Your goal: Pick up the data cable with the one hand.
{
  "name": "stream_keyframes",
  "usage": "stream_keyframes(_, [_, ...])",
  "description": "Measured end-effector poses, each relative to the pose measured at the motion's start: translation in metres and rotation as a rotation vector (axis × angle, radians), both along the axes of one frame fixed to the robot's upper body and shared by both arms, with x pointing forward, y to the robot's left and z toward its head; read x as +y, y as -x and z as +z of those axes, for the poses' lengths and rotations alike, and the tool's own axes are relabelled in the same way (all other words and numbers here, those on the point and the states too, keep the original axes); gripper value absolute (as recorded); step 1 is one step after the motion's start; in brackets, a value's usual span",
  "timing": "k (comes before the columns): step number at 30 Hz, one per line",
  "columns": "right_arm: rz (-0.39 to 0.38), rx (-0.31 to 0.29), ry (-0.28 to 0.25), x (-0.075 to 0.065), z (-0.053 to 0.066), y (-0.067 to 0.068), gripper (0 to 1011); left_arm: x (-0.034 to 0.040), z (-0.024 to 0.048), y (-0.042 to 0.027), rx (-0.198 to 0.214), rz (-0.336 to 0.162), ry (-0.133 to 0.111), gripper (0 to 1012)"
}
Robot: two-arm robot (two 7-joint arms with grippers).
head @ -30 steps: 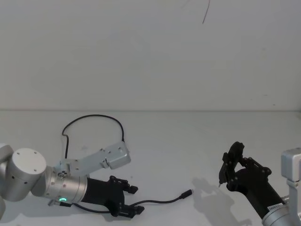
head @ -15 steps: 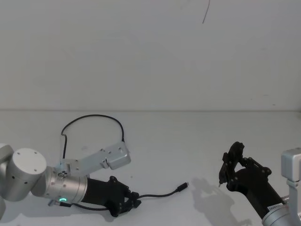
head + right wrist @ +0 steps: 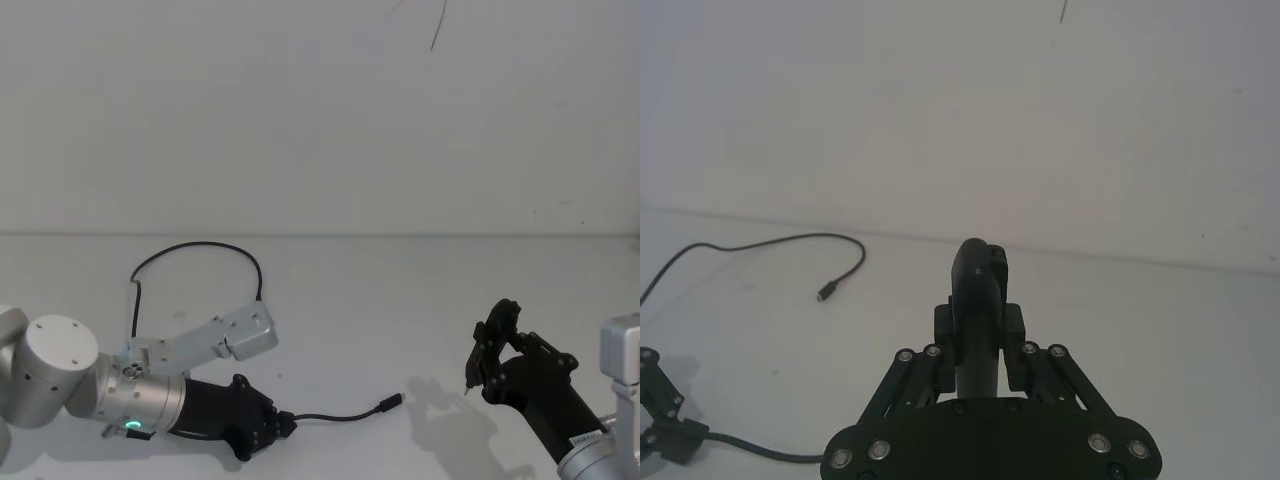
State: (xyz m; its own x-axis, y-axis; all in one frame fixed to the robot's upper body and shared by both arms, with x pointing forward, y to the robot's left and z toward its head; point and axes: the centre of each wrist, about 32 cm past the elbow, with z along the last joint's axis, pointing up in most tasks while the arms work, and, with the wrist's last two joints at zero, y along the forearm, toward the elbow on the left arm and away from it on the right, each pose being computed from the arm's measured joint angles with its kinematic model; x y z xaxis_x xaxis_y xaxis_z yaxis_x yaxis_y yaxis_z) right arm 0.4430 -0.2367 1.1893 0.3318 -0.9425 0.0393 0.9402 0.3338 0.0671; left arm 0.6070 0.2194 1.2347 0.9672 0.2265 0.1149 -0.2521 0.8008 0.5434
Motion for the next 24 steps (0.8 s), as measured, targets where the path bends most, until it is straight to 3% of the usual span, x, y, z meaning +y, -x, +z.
stream_keyframes(7, [0.018,-0.041,-0.044,0.001,0.007,0.001,263,0.0025,0.0006,0.0030,-0.025,-0.017,0.019,42])
stream_keyframes(17, [0.074,-0.101,-0.104,0.002,0.020,0.000,263,0.0159,0.0035,0.0122,-0.084,-0.041,0.098,41])
stream_keyframes(24, [0.114,-0.125,-0.128,0.006,0.027,0.002,263,0.0299,0.0061,0.0199,-0.120,-0.031,0.152,41])
